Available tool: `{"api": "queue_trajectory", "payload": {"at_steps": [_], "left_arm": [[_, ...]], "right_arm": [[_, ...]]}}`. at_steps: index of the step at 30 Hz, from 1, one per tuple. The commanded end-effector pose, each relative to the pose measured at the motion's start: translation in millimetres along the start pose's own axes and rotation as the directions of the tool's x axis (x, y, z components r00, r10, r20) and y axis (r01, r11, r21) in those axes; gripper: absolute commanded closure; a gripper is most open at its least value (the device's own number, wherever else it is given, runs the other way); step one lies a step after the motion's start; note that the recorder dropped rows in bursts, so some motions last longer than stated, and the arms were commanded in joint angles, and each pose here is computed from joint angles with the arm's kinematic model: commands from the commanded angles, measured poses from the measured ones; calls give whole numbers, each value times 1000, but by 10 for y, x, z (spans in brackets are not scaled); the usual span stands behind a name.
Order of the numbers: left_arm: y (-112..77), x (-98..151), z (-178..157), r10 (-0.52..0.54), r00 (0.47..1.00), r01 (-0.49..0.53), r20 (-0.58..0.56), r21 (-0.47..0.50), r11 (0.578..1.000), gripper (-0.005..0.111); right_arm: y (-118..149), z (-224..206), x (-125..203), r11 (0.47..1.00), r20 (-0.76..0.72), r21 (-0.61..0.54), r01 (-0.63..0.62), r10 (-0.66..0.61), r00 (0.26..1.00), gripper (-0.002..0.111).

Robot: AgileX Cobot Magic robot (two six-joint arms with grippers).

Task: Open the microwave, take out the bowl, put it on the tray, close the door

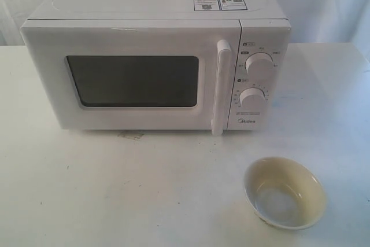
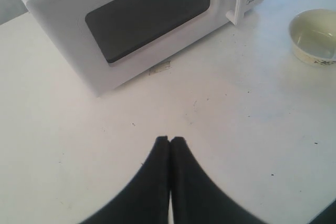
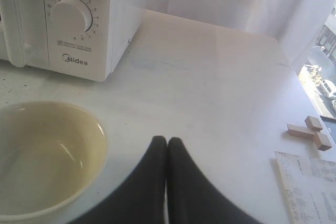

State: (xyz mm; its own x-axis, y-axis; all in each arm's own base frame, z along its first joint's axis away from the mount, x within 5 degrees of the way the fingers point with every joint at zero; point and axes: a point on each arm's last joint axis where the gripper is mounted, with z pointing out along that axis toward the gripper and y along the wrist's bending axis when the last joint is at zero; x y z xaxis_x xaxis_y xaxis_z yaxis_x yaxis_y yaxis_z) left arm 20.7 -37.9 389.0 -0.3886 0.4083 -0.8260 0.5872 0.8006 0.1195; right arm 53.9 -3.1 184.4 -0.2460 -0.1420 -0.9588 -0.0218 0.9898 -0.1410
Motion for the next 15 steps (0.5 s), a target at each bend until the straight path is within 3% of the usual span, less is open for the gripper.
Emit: {"api": "queue_trajectory", "payload": {"at_steps": [1, 8, 15], "left_arm": [[-18, -3, -28, 1, 1000, -1, 13, 2, 1000, 107], [94, 18, 88, 67, 997, -63, 43, -87, 994, 107], [347, 340, 686, 140, 984, -108, 114, -253, 962, 107]], "right_arm": [[-1, 1, 15, 1000, 0, 5, -6, 6, 1000, 108], [-1, 1, 15, 1000, 0, 5, -6, 6, 1000, 108], [-1, 1, 15, 1000, 0, 5, -6, 6, 1000, 108]]}}
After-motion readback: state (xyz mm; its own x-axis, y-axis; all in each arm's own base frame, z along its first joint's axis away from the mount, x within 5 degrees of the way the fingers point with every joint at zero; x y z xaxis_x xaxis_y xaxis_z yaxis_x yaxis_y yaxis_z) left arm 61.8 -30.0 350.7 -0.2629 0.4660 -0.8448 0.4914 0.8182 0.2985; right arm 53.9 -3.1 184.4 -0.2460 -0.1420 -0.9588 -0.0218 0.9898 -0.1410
